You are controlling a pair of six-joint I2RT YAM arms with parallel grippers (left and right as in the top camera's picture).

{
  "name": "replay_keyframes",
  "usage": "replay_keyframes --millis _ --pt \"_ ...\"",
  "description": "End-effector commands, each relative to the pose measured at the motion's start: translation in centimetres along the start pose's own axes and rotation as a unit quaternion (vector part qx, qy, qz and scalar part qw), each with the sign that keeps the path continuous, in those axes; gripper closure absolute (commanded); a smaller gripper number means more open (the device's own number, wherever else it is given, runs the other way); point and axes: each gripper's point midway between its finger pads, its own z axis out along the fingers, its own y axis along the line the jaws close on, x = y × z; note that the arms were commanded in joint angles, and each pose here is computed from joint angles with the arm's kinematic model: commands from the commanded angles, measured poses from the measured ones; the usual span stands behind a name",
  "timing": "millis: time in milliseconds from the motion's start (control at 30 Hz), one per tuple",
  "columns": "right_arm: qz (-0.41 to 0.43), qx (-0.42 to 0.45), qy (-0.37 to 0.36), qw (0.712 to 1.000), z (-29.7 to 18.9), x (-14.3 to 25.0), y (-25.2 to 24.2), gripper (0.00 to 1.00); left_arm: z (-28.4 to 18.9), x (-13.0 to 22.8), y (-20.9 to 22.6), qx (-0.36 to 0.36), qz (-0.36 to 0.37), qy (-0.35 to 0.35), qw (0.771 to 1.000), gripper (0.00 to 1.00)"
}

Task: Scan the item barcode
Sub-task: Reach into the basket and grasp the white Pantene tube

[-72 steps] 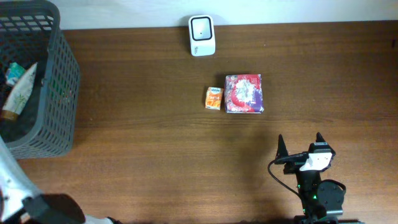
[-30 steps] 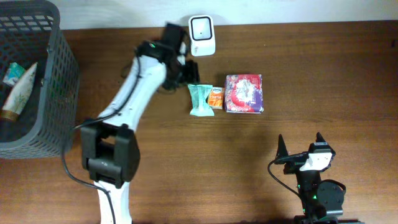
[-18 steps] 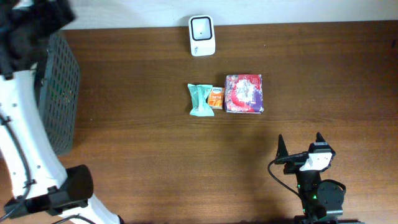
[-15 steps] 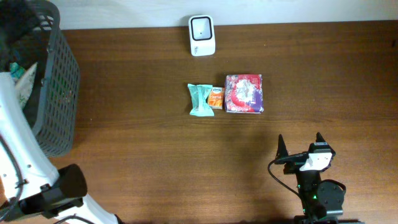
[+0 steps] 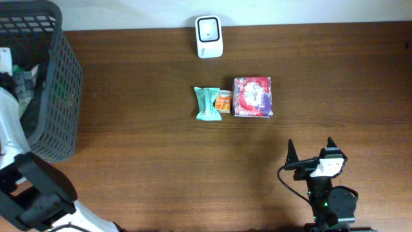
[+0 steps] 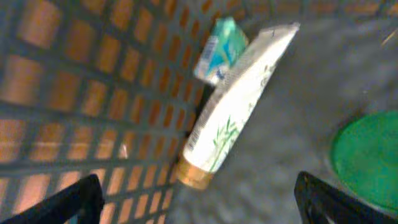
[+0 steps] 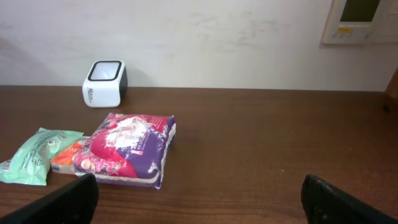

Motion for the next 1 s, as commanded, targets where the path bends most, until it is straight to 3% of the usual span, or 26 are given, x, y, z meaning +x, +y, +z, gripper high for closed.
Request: replay_keyframes --millis 0,133,233,400,667,933,967 --pt "0.002 0.006 0.003 1.0 0.0 0.3 -0.3 0.01 3.9 4.1 0.6 0.001 0.011 0.05 0.999 0.07" --pt "0.002 0.006 0.003 1.0 0.0 0.3 -0.2 0.01 7.2 7.4 0.6 0.014 0.003 0.095 0.995 0.16" --pt "0.002 0.006 0.003 1.0 0.0 0.3 -0.2 0.01 8.4 7.2 -1.6 0.081 0.046 0.068 0.993 0.2" --pt "0.002 0.006 0.003 1.0 0.0 0.3 -0.2 0.02 10.2 6.5 -2.1 0.077 0.045 0.048 0.995 0.26" --pt "0.002 0.006 0.003 1.0 0.0 0.3 -0.2 0.01 12.0 5.0 -1.5 0.053 0.037 0.011 0.998 0.3" --pt "0.002 0.006 0.003 1.0 0.0 0.3 -0.3 0.01 15.2 9.3 -4.6 0.091 0.045 0.072 0.992 0.3" --pt "0.002 0.006 0.003 1.0 0.0 0.3 -0.2 0.01 15.2 10.2 -5.1 0.101 0.047 0.087 0.99 0.43"
